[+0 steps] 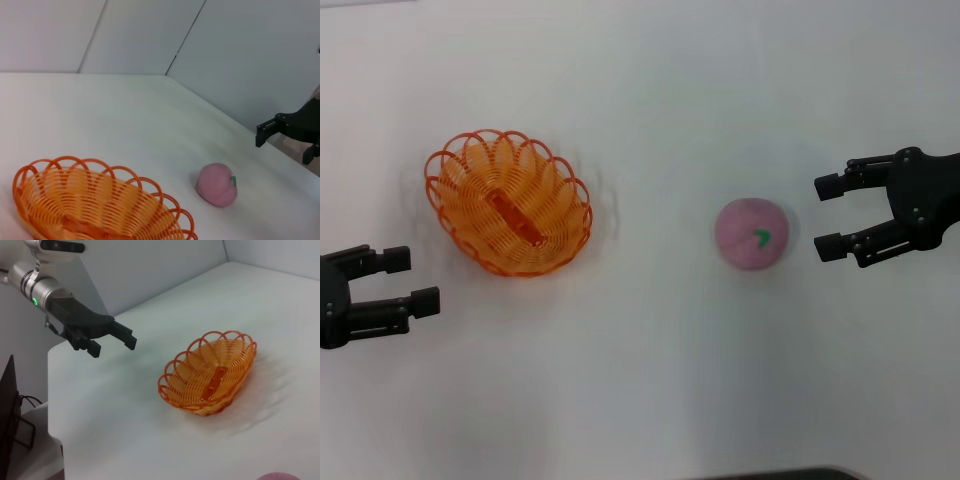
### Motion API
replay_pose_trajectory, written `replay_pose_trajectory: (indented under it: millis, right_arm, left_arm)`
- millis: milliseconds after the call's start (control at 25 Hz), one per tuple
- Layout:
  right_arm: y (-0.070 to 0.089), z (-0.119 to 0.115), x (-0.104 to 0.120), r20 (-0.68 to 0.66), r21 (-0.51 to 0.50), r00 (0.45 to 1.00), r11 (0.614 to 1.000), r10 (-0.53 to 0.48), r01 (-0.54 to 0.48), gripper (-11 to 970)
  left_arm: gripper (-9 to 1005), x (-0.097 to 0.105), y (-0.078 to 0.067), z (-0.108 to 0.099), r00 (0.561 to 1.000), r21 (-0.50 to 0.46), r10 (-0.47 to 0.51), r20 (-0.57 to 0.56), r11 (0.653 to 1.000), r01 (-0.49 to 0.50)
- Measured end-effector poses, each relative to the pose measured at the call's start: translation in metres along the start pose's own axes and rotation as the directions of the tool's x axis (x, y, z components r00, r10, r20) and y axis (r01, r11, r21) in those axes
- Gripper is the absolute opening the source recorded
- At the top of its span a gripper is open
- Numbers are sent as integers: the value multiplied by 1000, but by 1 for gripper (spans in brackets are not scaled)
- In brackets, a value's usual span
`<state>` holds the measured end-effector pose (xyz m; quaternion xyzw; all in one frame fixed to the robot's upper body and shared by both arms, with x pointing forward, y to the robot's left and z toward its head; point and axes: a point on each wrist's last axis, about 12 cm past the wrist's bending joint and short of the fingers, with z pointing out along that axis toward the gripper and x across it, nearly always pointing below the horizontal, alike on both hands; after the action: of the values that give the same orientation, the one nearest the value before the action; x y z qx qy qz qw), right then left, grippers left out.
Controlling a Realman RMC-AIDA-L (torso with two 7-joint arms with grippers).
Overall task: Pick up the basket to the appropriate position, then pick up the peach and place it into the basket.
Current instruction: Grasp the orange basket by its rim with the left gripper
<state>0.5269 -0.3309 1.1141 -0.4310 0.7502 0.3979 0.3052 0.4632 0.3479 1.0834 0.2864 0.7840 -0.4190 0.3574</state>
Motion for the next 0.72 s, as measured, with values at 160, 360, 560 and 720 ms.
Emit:
replay_pose_trajectory:
  millis: [160, 360, 560, 720]
  right_arm:
    - [0, 0, 0, 0, 0, 1000, 1000, 0, 0, 946]
    - [0, 1, 0, 1, -1, 1000, 1000, 1, -1, 946]
    - [0, 1, 0, 4, 0, 1000, 1000, 1, -1, 946]
    - [0, 1, 0, 4, 0, 1000, 1000, 1, -1, 946]
  left_arm:
    - [873, 0, 0, 0, 1000, 2, -2, -4, 1000, 2]
    - [872, -1, 0, 1, 1000, 4, -9, 0, 1000, 9]
    - [873, -26, 8, -1, 995, -50, -105, 7, 993, 105]
    - [873, -71, 14, -2, 987, -124, -163, 12, 979, 163]
